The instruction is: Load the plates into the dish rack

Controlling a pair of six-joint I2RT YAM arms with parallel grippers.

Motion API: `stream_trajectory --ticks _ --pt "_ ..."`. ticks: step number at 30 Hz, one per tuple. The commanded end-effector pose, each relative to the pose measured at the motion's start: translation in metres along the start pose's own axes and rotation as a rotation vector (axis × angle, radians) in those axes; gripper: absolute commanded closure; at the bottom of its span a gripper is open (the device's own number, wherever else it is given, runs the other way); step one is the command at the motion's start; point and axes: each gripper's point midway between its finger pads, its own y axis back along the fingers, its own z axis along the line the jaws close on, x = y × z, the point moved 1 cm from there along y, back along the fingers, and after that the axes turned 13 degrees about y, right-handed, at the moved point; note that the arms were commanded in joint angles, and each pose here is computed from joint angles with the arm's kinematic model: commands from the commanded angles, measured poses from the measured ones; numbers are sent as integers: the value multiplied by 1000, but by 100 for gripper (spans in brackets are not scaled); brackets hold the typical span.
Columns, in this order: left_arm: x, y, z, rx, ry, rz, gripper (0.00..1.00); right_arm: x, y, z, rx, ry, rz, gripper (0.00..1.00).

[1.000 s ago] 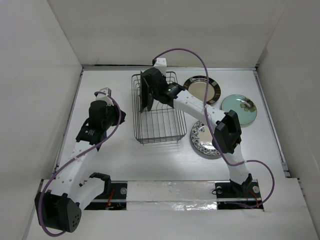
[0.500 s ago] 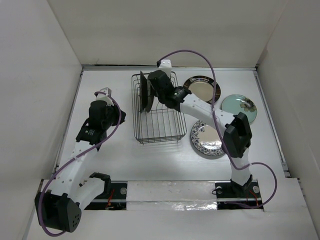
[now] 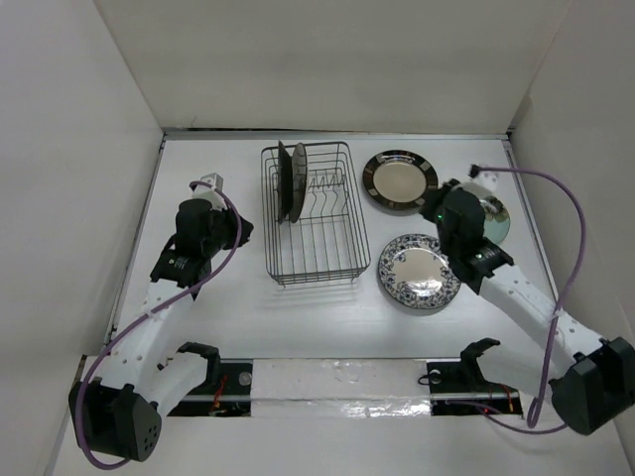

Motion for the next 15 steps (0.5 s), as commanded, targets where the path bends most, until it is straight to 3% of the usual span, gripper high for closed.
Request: stream_trajectory --ticks 1,2,3,4,5,7,11,15 --pt "-8 5 -24 106 -14 -10 100 16 -11 -59 98 -167 -21 100" --pt "-7 5 -26 124 -16 -5 100 20 -11 -103 194 -211 -40 100" --pt "-7 6 -29 137 -18 -7 100 20 -11 -116 203 -243 -57 96" --pt "-9 8 -30 142 -21 -13 100 21 -10 -131 221 -269 -74 77" --pt "-10 9 -30 137 -22 -18 100 29 -9 -168 305 -324 -88 64" --pt "-14 11 -29 125 -29 -32 100 37 -13 -182 289 -403 -85 40" --pt "-16 15 -31 137 -41 -42 98 68 -21 -221 346 -500 -44 33" --pt "-12 12 -33 153 -47 -18 84 92 -20 -245 414 -527 -7 33"
